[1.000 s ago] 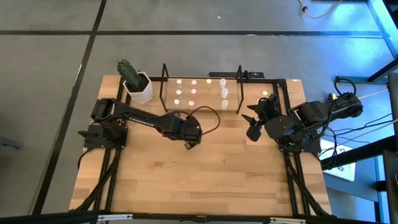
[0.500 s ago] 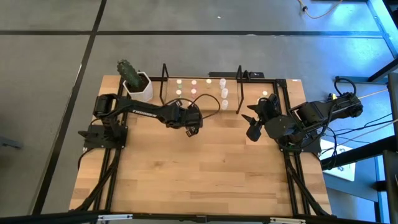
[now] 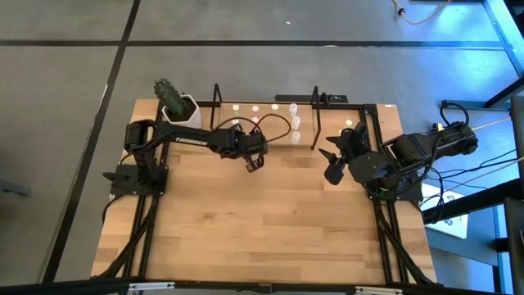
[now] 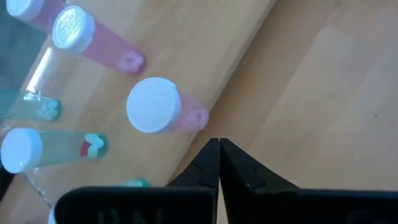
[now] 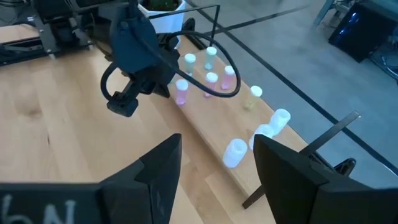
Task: Pick and place medicine bottles onto shelf by color
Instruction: Put the pink pill bottle on the shelf aligned with the other pink pill bottle, then put the bottom yellow pill bottle on the shelf aligned with the other yellow pill bottle
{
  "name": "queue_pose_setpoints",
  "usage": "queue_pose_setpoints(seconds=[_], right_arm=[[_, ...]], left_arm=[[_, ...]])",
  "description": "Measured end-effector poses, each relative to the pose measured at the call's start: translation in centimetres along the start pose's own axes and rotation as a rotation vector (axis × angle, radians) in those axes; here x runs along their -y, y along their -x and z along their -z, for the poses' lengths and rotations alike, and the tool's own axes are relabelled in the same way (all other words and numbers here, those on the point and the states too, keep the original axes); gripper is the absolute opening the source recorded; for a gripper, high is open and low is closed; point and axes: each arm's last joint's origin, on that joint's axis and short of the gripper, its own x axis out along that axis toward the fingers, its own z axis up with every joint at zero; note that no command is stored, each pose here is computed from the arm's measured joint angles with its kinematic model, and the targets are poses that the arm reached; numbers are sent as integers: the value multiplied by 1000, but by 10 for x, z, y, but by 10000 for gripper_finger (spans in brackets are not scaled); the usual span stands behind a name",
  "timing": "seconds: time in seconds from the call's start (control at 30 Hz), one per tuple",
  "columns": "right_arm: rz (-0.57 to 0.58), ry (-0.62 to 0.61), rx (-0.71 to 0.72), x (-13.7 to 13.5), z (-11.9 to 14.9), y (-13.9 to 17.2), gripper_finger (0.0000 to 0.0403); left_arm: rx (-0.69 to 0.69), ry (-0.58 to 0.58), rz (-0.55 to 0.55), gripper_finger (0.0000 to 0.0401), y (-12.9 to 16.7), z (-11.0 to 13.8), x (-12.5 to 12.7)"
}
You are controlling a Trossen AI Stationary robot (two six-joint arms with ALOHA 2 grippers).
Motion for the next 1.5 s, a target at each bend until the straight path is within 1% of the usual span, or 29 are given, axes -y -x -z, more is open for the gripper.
queue_pose_setpoints(seconds=[0.33, 0.6, 0.9, 1.0, 1.1, 1.27, 1.33, 1.5], right_arm=[[-1, -4, 0, 0, 0, 0, 202], [0, -2, 1, 0, 0, 0, 202], [26, 1, 18, 1, 0, 0, 202], [38, 1, 27, 1, -1, 0, 202], [42, -5, 30, 1, -1, 0, 202], [38, -41, 37, 1, -2, 0, 202], [32, -51, 45, 0, -3, 0, 202], [15, -90, 65, -2, -6, 0, 202]], left_arm=[[-10, 22, -17, 0, -6, -3, -13], [31, -1, -2, 0, -7, -8, -14], [24, 11, -15, 0, -11, -10, -22], [25, 9, -12, 0, -11, -10, -21], [36, 9, 13, 0, -3, -9, -16], [106, 19, 46, 0, 24, -10, -8], [138, 20, 49, 0, 39, -9, -8], [260, 73, 44, 0, 82, -7, -10]])
